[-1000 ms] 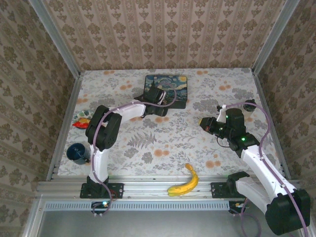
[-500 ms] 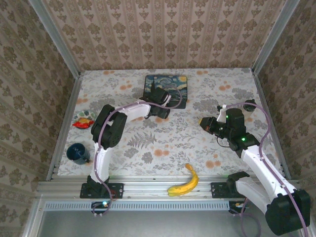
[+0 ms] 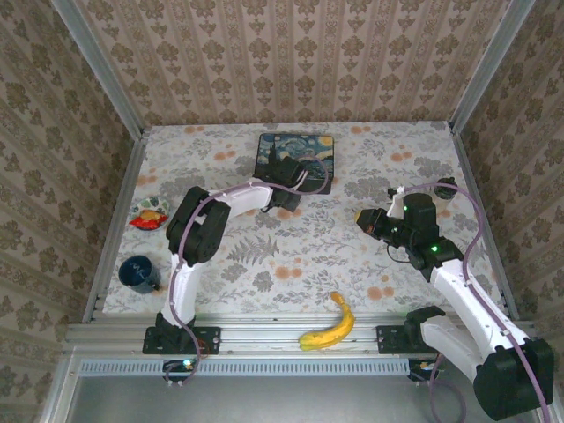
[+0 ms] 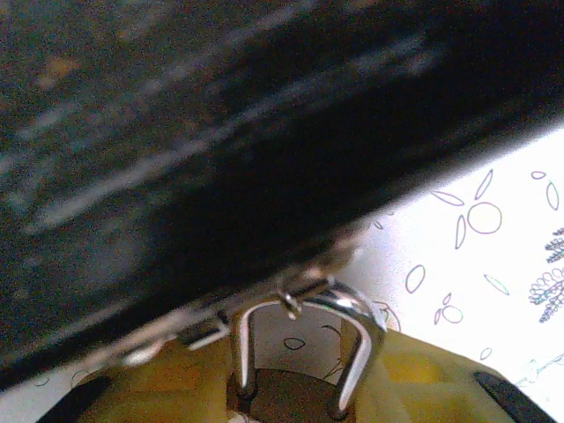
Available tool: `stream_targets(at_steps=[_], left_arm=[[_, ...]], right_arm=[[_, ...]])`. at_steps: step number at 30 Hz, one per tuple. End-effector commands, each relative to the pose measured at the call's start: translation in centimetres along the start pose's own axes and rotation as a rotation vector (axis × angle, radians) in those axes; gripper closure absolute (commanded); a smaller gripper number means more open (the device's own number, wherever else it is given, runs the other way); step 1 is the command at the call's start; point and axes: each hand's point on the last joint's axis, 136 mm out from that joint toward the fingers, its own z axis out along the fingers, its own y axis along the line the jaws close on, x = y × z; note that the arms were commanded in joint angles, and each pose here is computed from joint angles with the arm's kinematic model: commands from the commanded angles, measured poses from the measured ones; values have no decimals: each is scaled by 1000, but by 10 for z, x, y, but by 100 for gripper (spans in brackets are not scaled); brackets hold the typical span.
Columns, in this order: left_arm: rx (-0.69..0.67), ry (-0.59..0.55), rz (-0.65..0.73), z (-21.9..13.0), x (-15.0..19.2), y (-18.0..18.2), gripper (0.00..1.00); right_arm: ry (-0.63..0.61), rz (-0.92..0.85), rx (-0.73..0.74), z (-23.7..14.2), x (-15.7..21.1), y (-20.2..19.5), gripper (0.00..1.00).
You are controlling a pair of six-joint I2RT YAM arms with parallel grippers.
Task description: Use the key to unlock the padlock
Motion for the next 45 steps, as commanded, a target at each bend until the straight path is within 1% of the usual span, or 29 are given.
stream_targets(at_steps=[1,3,5,9,10,12,14,17,18,20,21,23,25,28,31,36,37,38,39,40,45], left_arm=[[-9,11,0,-5,-1,0,74],[-3,10,-2,-6,-1,-3,77],[1,7,-17,-8,-1,-4,87],[-2,-8,-78,-17,-2,-6,90],[-13,-13,-109,-21,-1,-6,92],[-27,-27,-190,-29,-1,-5,92],[-24,-35,-277,-36,2,-8,87],[-9,-46,-403,-45,10,-17,83],[-4,-48,-433,-47,13,-22,81],[4,-43,-474,-47,20,-33,80],[6,-42,-487,-47,23,-39,77],[9,-38,-496,-45,26,-49,68],[18,-37,-489,-44,26,-58,65],[25,-34,-464,-41,22,-66,64],[28,-55,-451,-39,10,-70,65],[39,-75,-473,-35,-5,-77,64],[38,-78,-479,-35,-6,-77,59],[36,-78,-486,-35,-7,-77,48],[30,-83,-487,-36,-7,-76,40],[26,-87,-484,-38,-7,-76,39],[-19,-80,-464,-38,-4,-71,39]], right_arm=[[-37,-12,-25,-3,-9,8,100],[-36,-11,-24,-3,-9,8,100],[-35,-11,-22,-3,-9,7,100],[-28,-8,-18,-1,-7,4,100],[-25,-7,-19,0,-6,4,100],[-18,-7,-20,1,-4,2,100],[-12,-7,-22,3,-3,1,100],[-7,-6,-19,4,-1,-1,100],[-9,-6,-20,4,-1,-1,100],[-9,-6,-16,4,0,-2,100],[-9,-5,-16,4,0,-3,100],[-9,-6,-19,4,1,-3,100],[-7,-8,-22,3,2,-3,100],[-12,-13,-22,1,2,-3,100],[-15,-13,-25,0,3,-2,100],[-22,-8,-28,-3,5,-3,100],[-21,-7,-29,-3,6,-3,100],[-22,-8,-31,-3,6,-3,100],[-22,-6,-31,-4,6,-3,100],[-23,-6,-31,-4,6,-3,100],[-28,-3,-34,-4,7,-4,100]])
